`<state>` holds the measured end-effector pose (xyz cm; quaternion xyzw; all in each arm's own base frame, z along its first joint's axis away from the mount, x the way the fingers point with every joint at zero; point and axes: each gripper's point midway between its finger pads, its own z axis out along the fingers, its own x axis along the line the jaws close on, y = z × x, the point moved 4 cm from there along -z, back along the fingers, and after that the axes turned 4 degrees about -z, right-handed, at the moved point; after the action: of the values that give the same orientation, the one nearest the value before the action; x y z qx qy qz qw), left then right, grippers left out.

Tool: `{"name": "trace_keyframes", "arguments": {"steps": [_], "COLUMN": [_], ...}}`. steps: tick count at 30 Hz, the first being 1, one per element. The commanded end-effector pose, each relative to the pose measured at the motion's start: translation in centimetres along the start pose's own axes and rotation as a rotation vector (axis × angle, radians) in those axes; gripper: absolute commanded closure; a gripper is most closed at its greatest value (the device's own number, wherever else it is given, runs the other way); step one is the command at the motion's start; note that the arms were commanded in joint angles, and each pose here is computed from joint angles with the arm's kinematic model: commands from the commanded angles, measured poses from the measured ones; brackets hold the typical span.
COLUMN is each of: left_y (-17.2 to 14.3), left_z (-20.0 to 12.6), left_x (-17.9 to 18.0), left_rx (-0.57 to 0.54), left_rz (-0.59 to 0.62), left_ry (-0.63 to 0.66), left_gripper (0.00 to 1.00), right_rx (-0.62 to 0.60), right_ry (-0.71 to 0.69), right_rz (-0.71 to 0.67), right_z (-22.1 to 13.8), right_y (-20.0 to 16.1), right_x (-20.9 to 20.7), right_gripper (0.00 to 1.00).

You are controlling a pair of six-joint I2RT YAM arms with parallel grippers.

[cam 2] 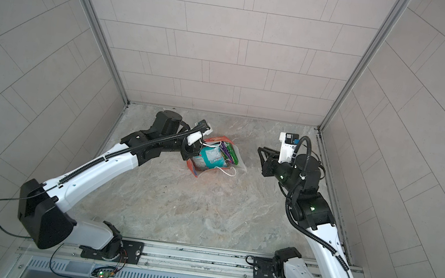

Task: Take the snacks out of the paper bag
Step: Pick up the snack from the paper bag.

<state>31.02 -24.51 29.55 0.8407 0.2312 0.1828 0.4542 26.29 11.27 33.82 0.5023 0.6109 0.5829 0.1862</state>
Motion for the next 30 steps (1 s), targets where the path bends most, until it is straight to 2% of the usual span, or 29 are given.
{"name": "trace_keyframes", "arguments": {"steps": [1,8,14,21,30], "left_y": [1.5,1.1,1.1,1.0,1.1], "left_z": [-0.4,0.3,0.2,0.0,-0.3], "left_x": [-0.2,-1.1,-1.6,-1.4,-1.1], "left_rx": [-0.074,-0.082,-0.09,-0.092,-0.099], "left_rz": [-0.045,-0.11,-0.115,-0.101,-0.099], "left_ry": [0.017,0.002,0.002,0.028,0.052], "left_gripper": [1.0,1.0,1.0,1.0,1.0], "right_rx": [0.185,0.167,0.131,0.199,0.347], "right_ry": [0.076,0.097,0.095,0.11,0.11], "right_rz": [0.009,0.086,0.084,0.07,-0.04], "right_z": [1.6,3.4,5.1,8.2,7.9], "right_y": [-3.9,-5.1,-3.9,-5.5,-11.0], "right_x": [1.5,3.0,3.1,3.1,2.6], "right_gripper": [0.79,0.79,0.78,0.78,0.78]}}
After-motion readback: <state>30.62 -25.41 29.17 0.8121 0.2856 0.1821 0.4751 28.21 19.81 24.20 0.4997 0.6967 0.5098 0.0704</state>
